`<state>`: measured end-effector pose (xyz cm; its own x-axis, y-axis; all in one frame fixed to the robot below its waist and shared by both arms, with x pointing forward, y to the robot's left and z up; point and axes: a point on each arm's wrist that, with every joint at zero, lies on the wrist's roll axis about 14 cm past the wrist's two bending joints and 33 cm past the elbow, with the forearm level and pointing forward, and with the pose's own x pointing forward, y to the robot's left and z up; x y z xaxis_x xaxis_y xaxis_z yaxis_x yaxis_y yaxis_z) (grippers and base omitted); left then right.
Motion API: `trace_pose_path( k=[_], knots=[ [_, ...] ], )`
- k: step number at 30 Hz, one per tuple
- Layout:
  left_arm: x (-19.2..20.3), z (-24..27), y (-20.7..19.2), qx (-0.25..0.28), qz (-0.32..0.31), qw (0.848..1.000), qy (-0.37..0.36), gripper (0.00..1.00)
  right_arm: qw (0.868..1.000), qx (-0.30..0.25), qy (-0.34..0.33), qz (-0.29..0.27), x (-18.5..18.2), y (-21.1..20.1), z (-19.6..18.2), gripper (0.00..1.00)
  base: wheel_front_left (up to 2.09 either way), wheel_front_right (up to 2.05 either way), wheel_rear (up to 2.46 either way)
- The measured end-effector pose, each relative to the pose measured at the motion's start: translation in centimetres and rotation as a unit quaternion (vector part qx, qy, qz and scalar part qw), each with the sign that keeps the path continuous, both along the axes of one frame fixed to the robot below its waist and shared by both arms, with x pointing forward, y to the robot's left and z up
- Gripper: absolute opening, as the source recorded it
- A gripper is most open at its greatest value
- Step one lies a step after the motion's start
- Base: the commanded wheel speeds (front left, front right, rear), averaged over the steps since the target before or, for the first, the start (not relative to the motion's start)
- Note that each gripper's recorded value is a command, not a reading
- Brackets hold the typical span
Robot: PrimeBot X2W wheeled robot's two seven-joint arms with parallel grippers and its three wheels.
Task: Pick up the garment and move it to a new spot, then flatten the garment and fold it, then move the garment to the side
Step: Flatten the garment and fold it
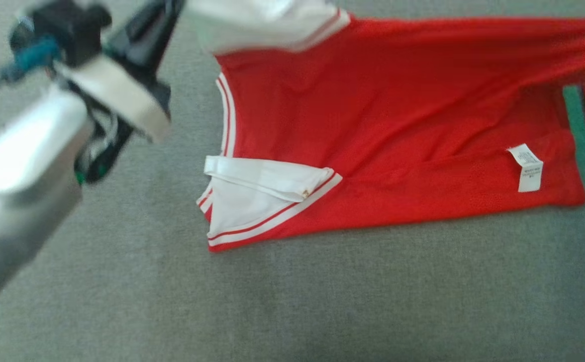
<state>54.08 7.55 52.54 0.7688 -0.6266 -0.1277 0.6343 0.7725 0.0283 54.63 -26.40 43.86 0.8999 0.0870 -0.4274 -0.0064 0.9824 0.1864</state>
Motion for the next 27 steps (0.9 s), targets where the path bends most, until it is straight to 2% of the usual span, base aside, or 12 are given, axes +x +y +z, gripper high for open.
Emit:
trace_pose_path(
  k=[10,19,21,23,24,25,27],
  knots=[
    [-7.9,-2.7,1.4,-0.048,0.031,0.996,0.065,0.00,1.000,0.016,-0.001,0.007,-3.5,0.2,-1.8,0.00,0.00,0.00,0.00],
    [-11.7,-6.5,1.5,-0.064,0.051,0.988,0.127,0.00,1.000,0.017,0.018,0.012,-6.4,0.2,-4.2,0.00,0.00,0.00,0.00],
    [-12.0,-7.0,1.3,-0.069,0.056,0.987,0.134,0.00,1.000,0.016,0.016,0.012,-6.7,0.3,-4.3,0.13,0.00,0.00,0.00],
    [-12.5,-7.7,1.1,-0.068,0.058,0.986,0.142,0.00,1.000,0.018,0.015,0.012,-7.1,0.3,-4.3,0.42,0.00,0.00,0.00],
    [-12.8,-8.0,1.0,-0.068,0.059,0.985,0.145,0.00,1.000,0.021,0.015,0.011,-7.4,0.4,-4.3,0.90,0.00,0.00,0.00],
    [-13.1,-8.3,0.9,-0.069,0.060,0.985,0.149,0.00,1.000,0.022,0.016,0.010,-7.8,0.4,-4.4,1.00,0.00,0.00,0.00],
    [-13.6,-8.8,0.8,-0.075,0.067,0.982,0.158,0.00,0.999,0.024,0.020,0.007,-8.7,0.4,-4.7,1.00,0.00,0.00,0.00]
  ],
)
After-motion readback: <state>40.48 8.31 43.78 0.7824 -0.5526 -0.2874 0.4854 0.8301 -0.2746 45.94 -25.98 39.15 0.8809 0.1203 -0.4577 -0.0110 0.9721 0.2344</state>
